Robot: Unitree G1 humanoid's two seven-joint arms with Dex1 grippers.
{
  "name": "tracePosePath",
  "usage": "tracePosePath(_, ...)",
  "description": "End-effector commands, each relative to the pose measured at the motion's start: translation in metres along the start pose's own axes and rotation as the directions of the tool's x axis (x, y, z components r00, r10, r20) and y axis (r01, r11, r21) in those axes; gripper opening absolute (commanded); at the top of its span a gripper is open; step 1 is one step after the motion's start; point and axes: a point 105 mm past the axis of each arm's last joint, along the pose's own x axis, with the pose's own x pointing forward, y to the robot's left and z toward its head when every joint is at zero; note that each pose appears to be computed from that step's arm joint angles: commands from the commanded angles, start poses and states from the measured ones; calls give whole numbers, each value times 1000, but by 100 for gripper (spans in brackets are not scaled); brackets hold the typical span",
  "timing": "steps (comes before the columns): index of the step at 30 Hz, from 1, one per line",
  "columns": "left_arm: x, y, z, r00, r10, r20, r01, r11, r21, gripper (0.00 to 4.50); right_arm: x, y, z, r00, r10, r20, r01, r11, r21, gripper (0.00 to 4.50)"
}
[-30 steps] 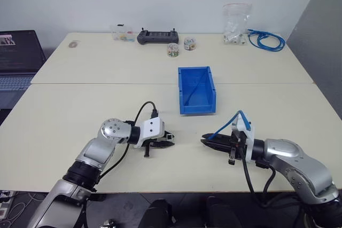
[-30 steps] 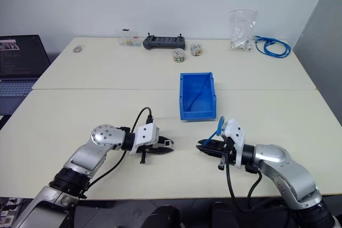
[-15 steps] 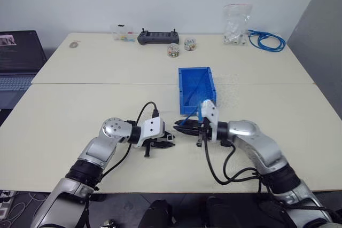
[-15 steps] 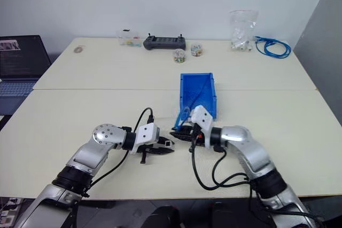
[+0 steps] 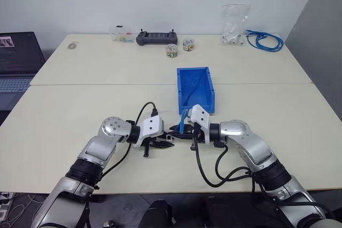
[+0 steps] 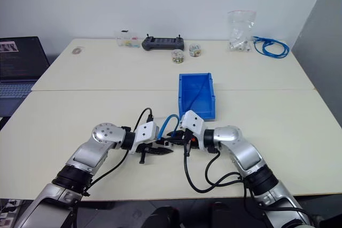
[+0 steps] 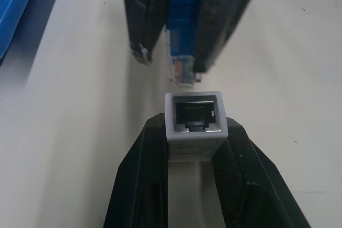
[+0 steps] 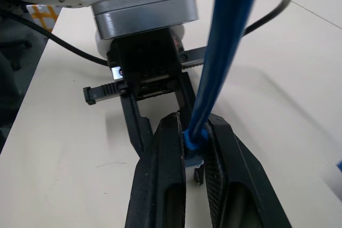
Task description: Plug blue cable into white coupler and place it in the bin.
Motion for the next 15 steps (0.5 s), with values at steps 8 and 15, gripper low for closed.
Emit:
tracePosePath(8, 9, -17, -24, 994, -86, -72, 81, 995, -65, 80, 10, 0, 12, 1000, 25, 0, -25, 998, -53, 18)
tracePosePath(15, 11, -19, -26, 993, -88, -73, 83, 994, -72, 80, 9, -4, -3, 998, 12, -60, -15, 999, -48, 18)
